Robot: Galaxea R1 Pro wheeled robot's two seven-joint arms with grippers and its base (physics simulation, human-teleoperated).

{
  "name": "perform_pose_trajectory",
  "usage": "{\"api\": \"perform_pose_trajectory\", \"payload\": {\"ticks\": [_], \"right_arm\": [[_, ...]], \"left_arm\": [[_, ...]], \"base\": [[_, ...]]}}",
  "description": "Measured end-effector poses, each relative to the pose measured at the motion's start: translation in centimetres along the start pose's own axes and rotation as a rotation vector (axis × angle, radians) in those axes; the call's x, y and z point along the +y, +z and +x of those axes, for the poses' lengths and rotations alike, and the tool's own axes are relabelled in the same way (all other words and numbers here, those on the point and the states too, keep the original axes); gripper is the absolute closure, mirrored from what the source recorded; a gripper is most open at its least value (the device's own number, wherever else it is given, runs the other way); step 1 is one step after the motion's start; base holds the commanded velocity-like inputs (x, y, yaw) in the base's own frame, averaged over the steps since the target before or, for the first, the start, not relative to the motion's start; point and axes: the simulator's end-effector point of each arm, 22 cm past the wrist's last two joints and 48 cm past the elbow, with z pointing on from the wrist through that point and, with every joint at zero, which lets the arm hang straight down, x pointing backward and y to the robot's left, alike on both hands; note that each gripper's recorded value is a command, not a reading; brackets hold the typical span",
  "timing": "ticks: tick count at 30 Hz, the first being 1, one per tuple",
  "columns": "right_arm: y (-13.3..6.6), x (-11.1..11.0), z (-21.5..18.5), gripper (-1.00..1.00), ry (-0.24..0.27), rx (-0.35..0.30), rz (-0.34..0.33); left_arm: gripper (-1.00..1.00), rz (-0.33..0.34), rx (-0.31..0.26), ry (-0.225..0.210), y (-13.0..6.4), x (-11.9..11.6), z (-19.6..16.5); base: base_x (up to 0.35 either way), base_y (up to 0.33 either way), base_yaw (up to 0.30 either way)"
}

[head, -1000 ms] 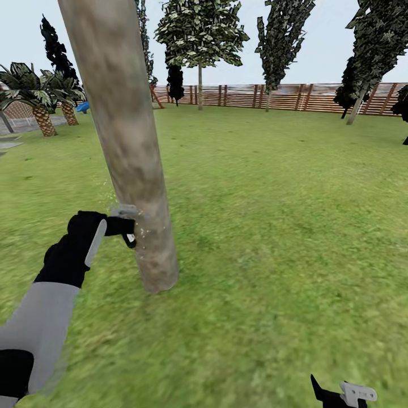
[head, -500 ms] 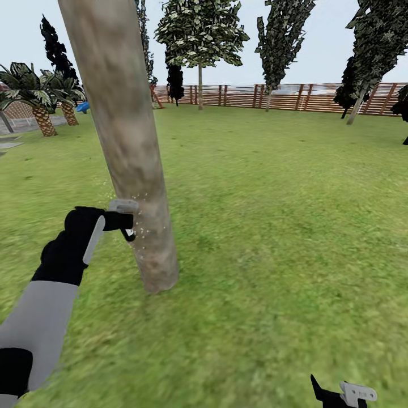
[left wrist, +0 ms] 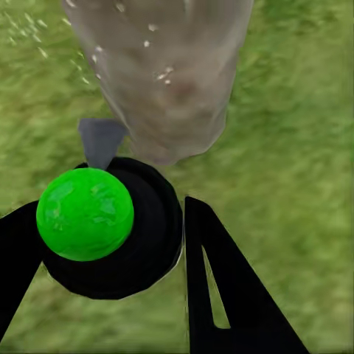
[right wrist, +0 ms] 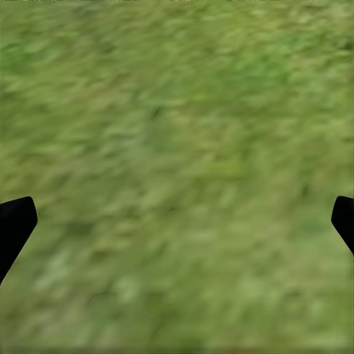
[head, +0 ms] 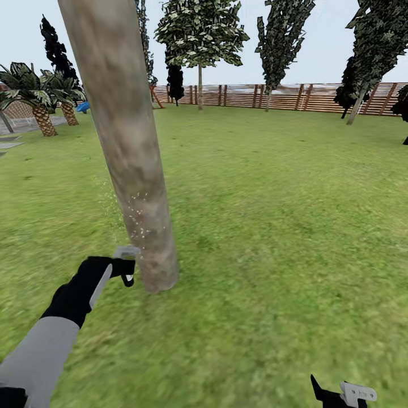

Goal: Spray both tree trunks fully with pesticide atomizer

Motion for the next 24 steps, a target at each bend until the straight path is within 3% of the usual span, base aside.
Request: {"api": "perform_pose_trajectory", "payload": {"ticks": [2, 4, 8, 12, 17, 19, 24], "right_arm": [[0.0, 0.0, 0.0, -1.0, -0.001, 0.0, -0.001], [0.0, 0.0, 0.0, -1.0, -0.001, 0.0, -0.001], [0.0, 0.0, 0.0, -1.0, 0.0, 0.0, 0.0], [0.0, 0.0, 0.0, -1.0, 0.0, 0.0, 0.0], [0.0, -0.1, 0.0, -1.0, 0.0, 0.0, 0.002], [0.0, -0.2, 0.0, -1.0, -0.001, 0.0, 0.003], [0.0, -0.1, 0.0, -1.0, 0.0, -0.001, 0.001]], "left_arm": [[1.0, 0.003, -0.001, -0.006, 1.2, -0.9, 1.2], [1.0, -0.046, 0.004, -0.013, 2.0, -0.7, 2.1], [1.0, -0.116, -0.044, -0.037, 2.9, -2.0, 2.2], [1.0, -0.147, -0.004, -0.038, 3.5, -1.8, 5.1], [1.0, -0.154, 0.021, -0.049, 4.0, -1.7, 7.5], [1.0, -0.155, -0.017, -0.059, 4.2, -1.6, 7.3], [1.0, -0.154, -0.027, -0.062, 4.2, -1.7, 7.4]], "base": [[0.0, 0.0, 0.0], [0.0, 0.0, 0.0], [0.0, 0.0, 0.0], [0.032, -0.063, 0.122], [0.096, -0.25, 0.07], [0.127, -0.265, 0.002], [0.136, -0.265, 0.0]]}}
